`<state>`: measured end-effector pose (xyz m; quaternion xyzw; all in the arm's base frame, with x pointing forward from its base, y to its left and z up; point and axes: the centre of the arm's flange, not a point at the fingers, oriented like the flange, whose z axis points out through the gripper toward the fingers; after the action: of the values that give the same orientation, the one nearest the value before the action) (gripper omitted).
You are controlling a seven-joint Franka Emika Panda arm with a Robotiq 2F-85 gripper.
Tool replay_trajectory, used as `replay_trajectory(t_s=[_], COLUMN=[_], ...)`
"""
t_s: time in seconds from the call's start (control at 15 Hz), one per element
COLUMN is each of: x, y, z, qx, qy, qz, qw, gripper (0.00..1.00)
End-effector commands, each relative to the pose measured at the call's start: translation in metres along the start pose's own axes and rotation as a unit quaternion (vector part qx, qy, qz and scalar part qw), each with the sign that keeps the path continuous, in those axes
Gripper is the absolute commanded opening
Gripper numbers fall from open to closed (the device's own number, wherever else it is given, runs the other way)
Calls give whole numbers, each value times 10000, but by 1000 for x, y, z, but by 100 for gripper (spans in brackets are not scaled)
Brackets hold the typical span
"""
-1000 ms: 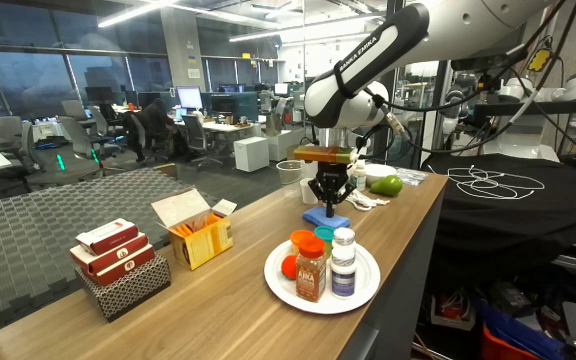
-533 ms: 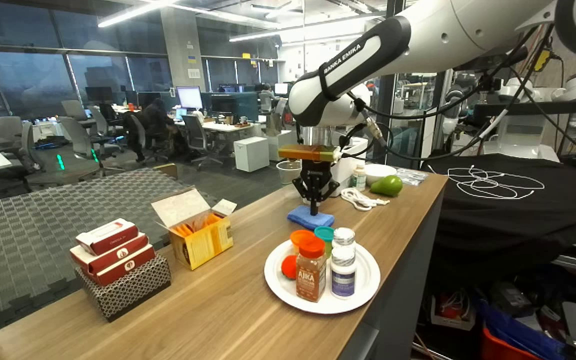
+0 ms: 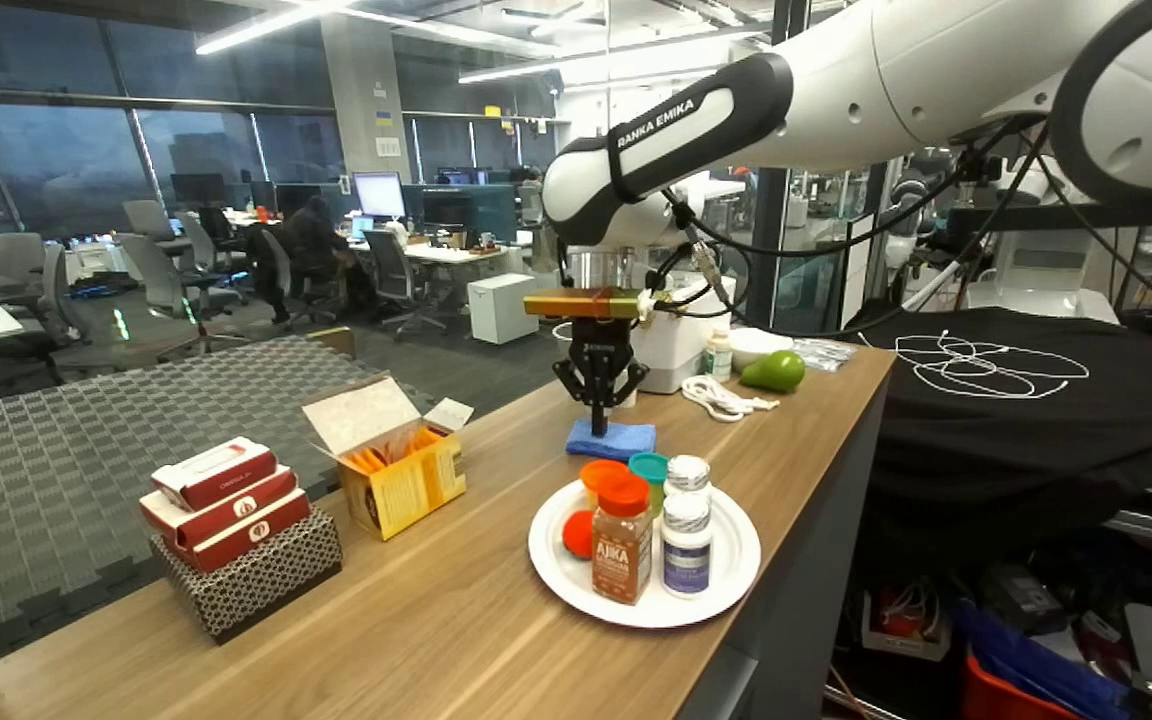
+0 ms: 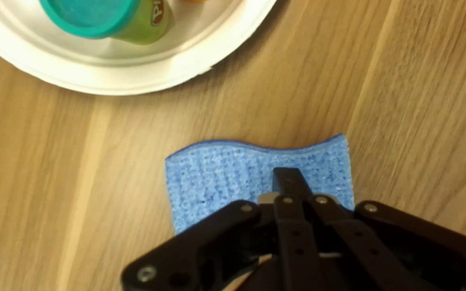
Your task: Put all the bottles and the orange ball in the plate, and then use the blue object to clean the table
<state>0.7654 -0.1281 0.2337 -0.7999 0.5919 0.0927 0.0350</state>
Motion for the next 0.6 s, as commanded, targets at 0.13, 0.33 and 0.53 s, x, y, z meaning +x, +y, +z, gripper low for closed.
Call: replay_trajectory(t_s=[0.13, 0.33, 0.53], x=[-14, -36, -64], y=[-55, -63, -76], z=[-12, -6, 2], qx=[-241, -410, -508], qy=[135, 257, 348], qz=[-526, -804, -1082], qw=[9982, 9956, 9922], gripper=[0, 0, 0])
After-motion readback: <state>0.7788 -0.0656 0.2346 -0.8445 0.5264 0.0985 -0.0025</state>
